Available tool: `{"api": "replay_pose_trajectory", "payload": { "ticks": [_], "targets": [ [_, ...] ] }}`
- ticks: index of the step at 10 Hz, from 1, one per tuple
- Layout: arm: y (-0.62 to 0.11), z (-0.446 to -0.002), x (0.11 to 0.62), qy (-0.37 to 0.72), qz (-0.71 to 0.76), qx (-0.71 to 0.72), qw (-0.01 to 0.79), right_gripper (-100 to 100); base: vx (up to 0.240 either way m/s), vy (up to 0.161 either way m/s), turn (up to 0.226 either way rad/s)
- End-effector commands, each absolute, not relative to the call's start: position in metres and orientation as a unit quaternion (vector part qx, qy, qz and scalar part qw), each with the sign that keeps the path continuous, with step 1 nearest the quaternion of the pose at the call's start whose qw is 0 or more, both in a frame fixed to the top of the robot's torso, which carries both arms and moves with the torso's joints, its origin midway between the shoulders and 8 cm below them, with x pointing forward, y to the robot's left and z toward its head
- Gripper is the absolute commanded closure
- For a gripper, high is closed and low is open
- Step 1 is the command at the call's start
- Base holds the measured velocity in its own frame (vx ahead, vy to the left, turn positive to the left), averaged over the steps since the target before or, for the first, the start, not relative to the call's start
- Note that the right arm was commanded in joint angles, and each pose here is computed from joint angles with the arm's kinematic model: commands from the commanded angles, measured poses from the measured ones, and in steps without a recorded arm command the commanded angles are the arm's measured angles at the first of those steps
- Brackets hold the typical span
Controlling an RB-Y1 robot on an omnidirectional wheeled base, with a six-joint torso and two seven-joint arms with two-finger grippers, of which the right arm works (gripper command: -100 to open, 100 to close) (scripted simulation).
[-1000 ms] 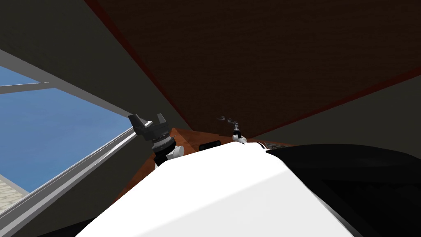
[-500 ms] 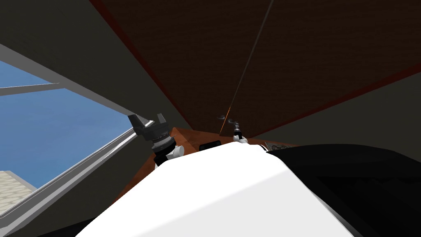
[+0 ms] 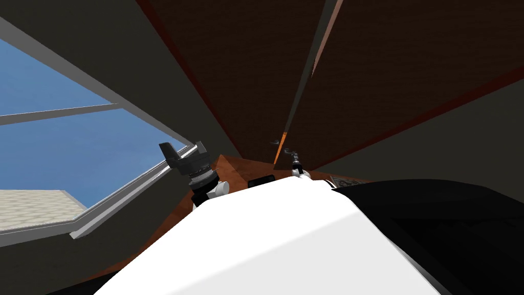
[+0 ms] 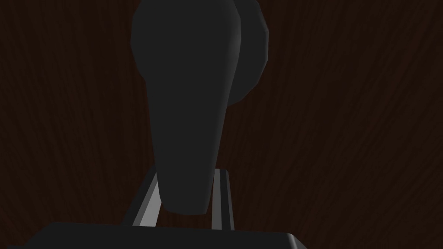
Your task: Pull the door open
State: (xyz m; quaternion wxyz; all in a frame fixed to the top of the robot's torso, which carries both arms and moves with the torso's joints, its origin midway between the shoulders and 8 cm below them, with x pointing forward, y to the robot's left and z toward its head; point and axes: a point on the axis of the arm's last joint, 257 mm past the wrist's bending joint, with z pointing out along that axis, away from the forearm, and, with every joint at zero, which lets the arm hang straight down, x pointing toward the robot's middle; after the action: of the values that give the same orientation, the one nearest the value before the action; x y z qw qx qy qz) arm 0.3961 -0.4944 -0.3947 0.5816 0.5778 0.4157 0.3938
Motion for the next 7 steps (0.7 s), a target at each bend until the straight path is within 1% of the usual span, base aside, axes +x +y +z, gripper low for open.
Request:
{"api": "replay_pose_trajectory", "payload": {
  "ticks": [1, 3, 4, 5, 7],
  "targets": [
    [-0.476, -0.394, 0.404, 0.424, 0.414, 0.569, 0.570, 100, -0.202, -0.085, 0.186],
    [-0.463, -0.392, 0.411, 0.431, 0.430, 0.561, 0.561, 100, -0.185, -0.055, 0.138],
    [-0.478, -0.391, 0.403, 0.427, 0.416, 0.567, 0.569, 100, -0.075, -0.026, 0.010],
    [-0.473, -0.392, 0.401, 0.433, 0.424, 0.561, 0.563, 100, -0.137, -0.026, 0.077],
    [-0.469, -0.391, 0.400, 0.439, 0.431, 0.556, 0.559, 100, -0.185, -0.010, 0.089]
  ]
}}
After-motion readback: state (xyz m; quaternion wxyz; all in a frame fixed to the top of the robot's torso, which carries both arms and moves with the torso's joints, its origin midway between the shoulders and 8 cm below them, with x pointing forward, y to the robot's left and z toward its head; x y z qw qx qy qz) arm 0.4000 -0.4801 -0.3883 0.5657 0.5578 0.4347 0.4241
